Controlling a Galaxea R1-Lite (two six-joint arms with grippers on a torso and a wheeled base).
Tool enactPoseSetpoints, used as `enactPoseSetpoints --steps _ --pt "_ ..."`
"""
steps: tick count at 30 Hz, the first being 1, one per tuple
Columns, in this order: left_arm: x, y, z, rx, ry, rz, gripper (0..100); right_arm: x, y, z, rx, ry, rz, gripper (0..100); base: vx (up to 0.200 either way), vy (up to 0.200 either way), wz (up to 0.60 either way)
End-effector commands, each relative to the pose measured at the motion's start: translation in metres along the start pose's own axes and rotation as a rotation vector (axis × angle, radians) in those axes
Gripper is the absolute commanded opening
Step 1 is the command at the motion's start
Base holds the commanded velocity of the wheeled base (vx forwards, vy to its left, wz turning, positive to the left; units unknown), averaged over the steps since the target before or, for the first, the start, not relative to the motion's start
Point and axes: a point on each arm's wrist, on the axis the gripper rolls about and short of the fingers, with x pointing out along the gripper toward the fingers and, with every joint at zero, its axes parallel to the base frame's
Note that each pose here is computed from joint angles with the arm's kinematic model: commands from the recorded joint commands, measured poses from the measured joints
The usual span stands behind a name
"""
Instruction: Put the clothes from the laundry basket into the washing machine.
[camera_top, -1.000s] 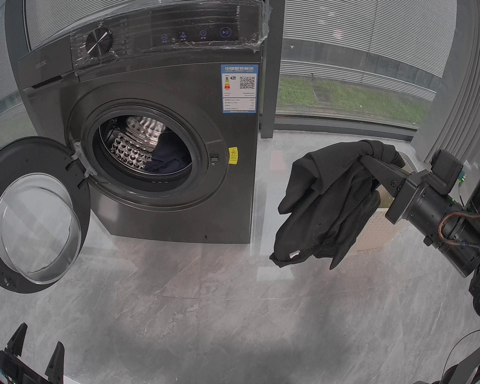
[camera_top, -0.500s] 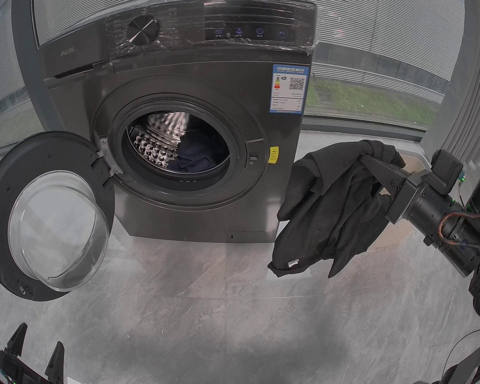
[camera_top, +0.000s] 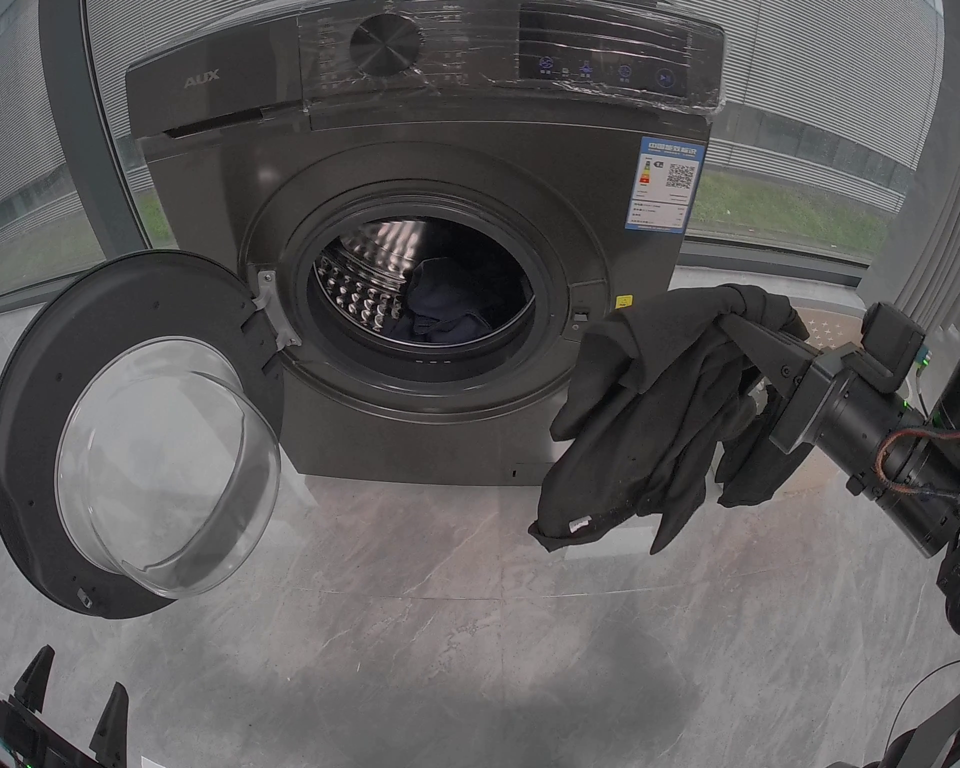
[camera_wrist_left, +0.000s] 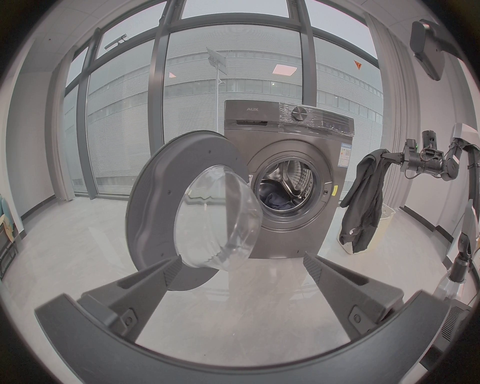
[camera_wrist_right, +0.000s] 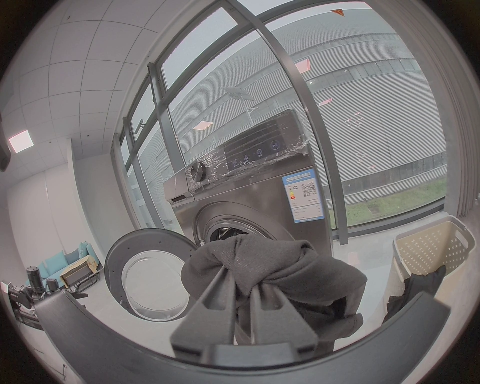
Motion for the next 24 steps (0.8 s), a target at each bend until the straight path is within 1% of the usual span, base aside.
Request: enactPoseSetpoints --steps 1,8,18,20,21,22,23,24 --pt "0.0 0.0 -0.005 0.0 0.003 0.0 100 0.0 0.0 -0.001 0.0 0.002 0.0 0 0.0 0.0 0.0" --pt "0.0 0.0 -0.005 0.0 0.003 0.0 100 0.0 0.003 -0.003 0.004 0.012 0.011 0 0.0 0.0 0.0" --pt "0.0 0.0 -0.005 0.001 0.001 0.0 100 0.001 0.003 -0.005 0.005 0.018 0.013 0 0.0 0.2 0.0" --pt "0.0 0.0 -0.005 0.006 0.001 0.002 100 0.001 0.007 -0.006 0.008 0.021 0.029 0 0.0 0.2 0.0" --pt "0.0 0.0 -0.005 0.007 0.0 0.002 100 0.001 0.008 -0.006 0.009 0.022 0.032 0 0.0 0.0 0.0" --pt "0.0 0.0 -0.005 0.021 0.0 0.005 100 0.002 0.016 -0.009 0.026 0.034 0.065 0 0.0 0.0 0.0" --pt "0.0 0.0 -0.005 0.021 0.0 0.005 100 0.002 0.016 -0.009 0.026 0.034 0.065 0 0.0 0.0 0.0" --pt "0.0 0.0 -0.005 0.03 0.0 0.0 100 0.002 0.021 -0.011 0.031 0.049 0.083 0 0.0 0.0 0.0"
